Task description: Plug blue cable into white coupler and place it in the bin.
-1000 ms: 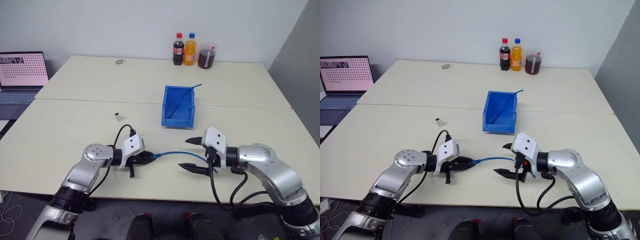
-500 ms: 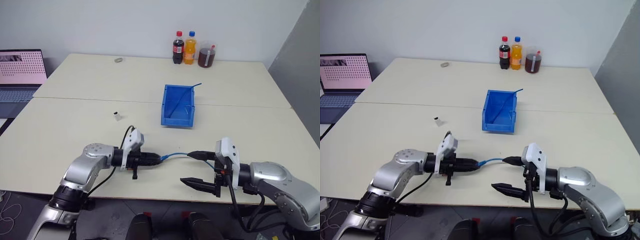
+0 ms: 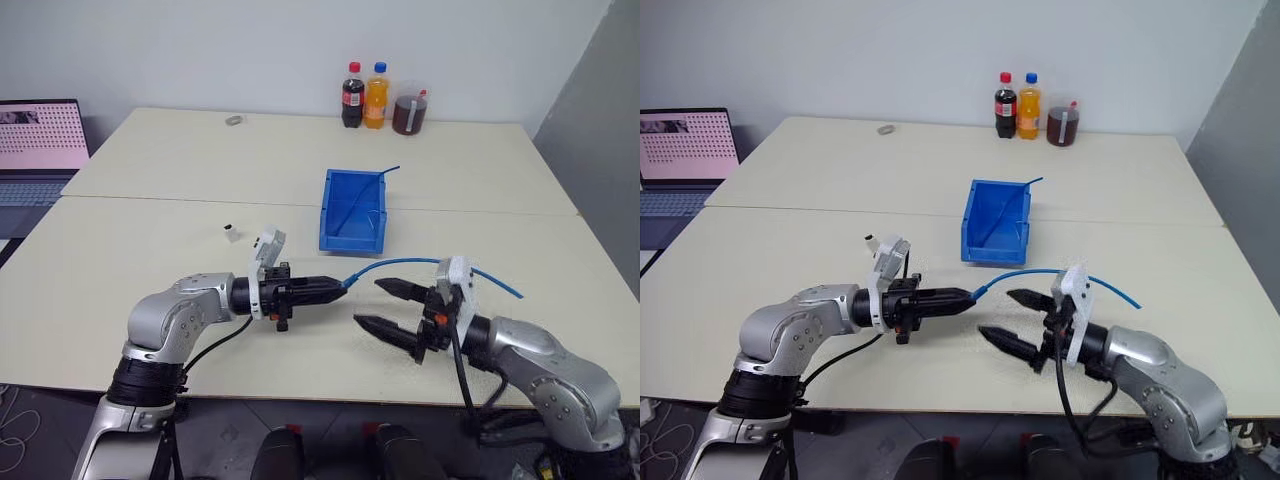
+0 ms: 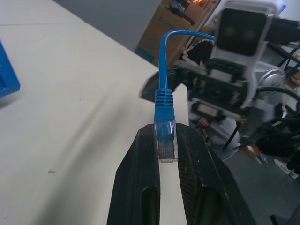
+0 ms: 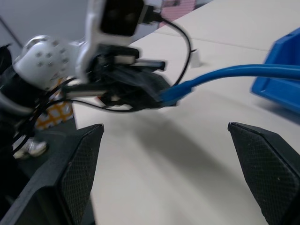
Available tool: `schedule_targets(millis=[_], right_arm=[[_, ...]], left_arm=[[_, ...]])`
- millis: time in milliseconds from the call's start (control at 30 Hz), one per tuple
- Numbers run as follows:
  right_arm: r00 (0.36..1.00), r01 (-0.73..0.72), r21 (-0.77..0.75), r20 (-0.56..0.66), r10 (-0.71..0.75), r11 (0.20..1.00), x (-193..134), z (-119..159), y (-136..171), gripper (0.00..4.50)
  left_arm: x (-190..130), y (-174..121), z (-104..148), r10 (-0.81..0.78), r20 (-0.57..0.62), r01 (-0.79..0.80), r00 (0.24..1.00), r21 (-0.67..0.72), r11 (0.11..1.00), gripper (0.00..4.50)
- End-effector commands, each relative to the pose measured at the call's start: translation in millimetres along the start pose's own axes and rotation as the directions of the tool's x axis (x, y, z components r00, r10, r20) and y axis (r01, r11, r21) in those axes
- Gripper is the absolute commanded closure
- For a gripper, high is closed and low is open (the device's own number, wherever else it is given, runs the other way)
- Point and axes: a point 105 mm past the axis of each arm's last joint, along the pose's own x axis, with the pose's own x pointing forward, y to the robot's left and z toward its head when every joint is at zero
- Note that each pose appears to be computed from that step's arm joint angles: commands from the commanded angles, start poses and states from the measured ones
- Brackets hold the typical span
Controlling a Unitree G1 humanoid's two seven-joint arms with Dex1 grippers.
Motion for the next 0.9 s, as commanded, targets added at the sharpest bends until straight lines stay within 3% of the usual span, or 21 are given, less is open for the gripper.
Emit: schedule_targets(millis=[33, 367, 633, 767, 900], right_arm=[[0.996, -0.026, 0.037, 0.082, 0.023, 0.999, 7, 16, -3, 0.0], [0.987, -0.115, 0.116, 0.129, 0.1, 0.987, 19, 22, 3, 0.0], [0.981, -0.168, 0.128, 0.119, 0.153, 0.977, 21, 23, 10, 1.58], [0.981, -0.181, 0.129, 0.1, 0.169, 0.975, 22, 21, 11, 2.82], [0.979, -0.195, 0.125, 0.085, 0.185, 0.973, 23, 20, 12, 3.61]], left_arm=[[2, -10, 14, -0.032, 0.045, 0.032, 0.998, 0.017, 0.999, 4.27], [1, -13, 12, -0.02, 0.046, 0.02, 0.999, 0.01, 1.0, 4.27], [0, -12, 11, -0.013, 0.043, 0.012, 0.999, 0.014, 1.0, 4.27], [0, -12, 12, -0.014, 0.046, 0.013, 0.999, 0.017, 1.0, 4.27], [1, -12, 12, -0.017, 0.049, 0.016, 0.999, 0.019, 1.0, 4.27]])
